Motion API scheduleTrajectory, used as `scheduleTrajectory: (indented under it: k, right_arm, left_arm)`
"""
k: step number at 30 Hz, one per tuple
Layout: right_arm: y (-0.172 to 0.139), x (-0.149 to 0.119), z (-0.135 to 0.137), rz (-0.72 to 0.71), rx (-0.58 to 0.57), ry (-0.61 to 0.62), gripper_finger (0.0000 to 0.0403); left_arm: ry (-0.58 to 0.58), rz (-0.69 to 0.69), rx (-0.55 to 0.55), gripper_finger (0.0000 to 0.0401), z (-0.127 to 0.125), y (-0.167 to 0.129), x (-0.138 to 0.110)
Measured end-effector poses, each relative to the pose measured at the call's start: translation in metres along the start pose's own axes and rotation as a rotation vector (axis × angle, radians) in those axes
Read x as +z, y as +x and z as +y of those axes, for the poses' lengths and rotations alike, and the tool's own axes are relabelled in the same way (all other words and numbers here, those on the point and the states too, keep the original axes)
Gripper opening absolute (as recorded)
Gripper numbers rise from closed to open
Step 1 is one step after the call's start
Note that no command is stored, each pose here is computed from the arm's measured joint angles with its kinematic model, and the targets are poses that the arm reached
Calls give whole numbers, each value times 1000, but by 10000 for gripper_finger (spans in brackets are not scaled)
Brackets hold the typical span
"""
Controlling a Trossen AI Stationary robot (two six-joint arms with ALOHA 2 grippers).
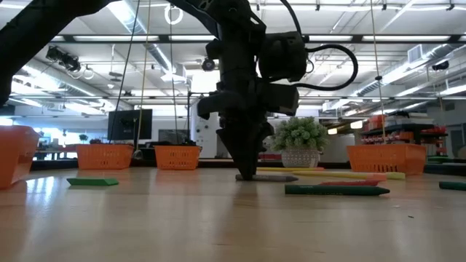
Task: Sort crayons/erasers/pens/pencils in bins
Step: Put the gray crayon into the middle orange bin
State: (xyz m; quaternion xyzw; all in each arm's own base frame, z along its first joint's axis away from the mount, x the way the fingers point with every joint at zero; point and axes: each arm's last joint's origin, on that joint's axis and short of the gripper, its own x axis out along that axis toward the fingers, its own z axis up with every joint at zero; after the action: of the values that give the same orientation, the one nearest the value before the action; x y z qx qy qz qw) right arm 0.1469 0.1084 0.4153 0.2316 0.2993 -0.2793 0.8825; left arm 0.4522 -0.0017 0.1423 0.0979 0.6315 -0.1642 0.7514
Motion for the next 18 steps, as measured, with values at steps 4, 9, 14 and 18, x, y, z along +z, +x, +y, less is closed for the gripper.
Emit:
scheduleTrajectory:
  k: [4, 9, 14, 18]
  right_arm:
    - [0, 0, 0, 0, 0, 0, 161]
    - [0, 0, 0, -2, 0, 0, 161]
    - [0, 0, 0, -4, 0, 1, 161]
    - [0, 0, 0, -3, 0, 5, 161]
  left_arm:
    - [-27, 25, -4, 47, 3, -9, -6]
    - [-78, 46, -7, 21, 18, -25, -18]
    - [-131, 62, -10, 21, 36, -39, -31]
    - [-180, 65, -5, 14, 55, -53, -46]
